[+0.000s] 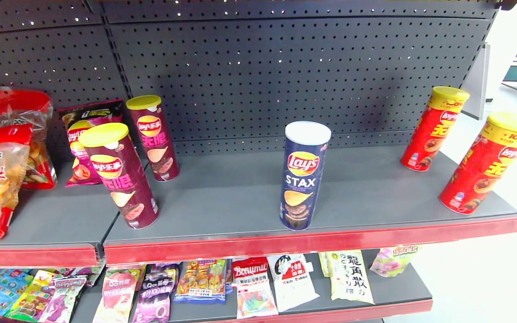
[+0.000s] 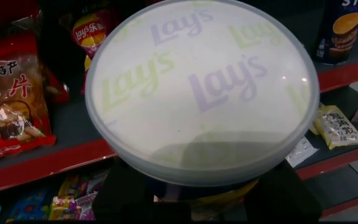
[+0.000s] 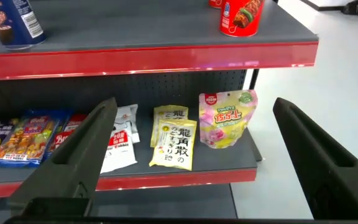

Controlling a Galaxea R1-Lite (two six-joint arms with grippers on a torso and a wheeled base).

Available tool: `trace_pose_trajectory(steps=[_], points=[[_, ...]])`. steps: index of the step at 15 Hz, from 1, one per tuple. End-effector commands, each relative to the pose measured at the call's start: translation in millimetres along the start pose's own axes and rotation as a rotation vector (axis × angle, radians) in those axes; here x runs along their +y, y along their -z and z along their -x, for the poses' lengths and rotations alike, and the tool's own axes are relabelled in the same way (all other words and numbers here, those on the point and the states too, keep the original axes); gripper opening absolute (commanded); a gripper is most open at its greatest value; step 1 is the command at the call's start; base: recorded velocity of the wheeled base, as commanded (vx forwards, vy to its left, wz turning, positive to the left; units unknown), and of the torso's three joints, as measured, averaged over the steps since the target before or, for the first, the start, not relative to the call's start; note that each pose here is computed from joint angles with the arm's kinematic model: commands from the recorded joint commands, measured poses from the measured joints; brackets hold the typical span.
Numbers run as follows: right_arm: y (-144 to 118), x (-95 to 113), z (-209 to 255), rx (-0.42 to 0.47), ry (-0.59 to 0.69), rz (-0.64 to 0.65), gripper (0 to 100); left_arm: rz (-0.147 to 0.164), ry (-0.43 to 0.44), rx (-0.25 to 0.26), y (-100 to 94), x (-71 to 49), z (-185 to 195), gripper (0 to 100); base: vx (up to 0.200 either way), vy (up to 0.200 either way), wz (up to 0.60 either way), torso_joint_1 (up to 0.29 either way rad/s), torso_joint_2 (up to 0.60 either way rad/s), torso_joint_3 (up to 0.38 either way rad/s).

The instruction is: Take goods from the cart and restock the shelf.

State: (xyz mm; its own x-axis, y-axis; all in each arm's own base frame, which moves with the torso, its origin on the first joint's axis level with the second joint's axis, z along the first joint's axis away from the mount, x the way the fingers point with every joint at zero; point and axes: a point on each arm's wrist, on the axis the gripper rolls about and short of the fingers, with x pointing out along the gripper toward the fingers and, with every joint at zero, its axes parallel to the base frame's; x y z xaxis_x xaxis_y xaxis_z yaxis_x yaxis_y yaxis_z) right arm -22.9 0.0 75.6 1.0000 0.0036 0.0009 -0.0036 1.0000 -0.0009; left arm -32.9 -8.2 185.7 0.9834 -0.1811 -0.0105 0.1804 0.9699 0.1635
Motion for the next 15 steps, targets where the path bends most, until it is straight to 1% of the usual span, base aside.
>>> trace_pose_trajectory(steps=[1, 5, 11, 15], points=[[0.1, 0.0, -0.1, 0.001, -0.001, -0.001, 100, 0.001, 0.0, 0.009, 0.0, 0.4, -1.5, 0, 0.0, 0.0, 0.0, 0.0, 0.0, 0.0], [0.1, 0.0, -0.1, 0.001, 0.001, -0.001, 100, 0.004, 0.004, 0.02, 1.6, 0.5, -3.0, 0, 0.0, 0.0, 0.0, 0.0, 0.0, 0.0], [0.1, 0.0, -0.1, 0.001, -0.001, 0.002, 100, 0.005, 0.004, 0.023, 0.9, 0.9, -3.9, 0, 0.0, 0.0, -0.6, 0.005, 0.0, 0.005], [0.1, 0.0, -0.1, 0.001, -0.003, -0.001, 100, 0.006, 0.005, 0.028, 0.8, 1.1, -4.8, 0, 0.0, 0.0, 0.0, 0.0, 0.0, 0.0]])
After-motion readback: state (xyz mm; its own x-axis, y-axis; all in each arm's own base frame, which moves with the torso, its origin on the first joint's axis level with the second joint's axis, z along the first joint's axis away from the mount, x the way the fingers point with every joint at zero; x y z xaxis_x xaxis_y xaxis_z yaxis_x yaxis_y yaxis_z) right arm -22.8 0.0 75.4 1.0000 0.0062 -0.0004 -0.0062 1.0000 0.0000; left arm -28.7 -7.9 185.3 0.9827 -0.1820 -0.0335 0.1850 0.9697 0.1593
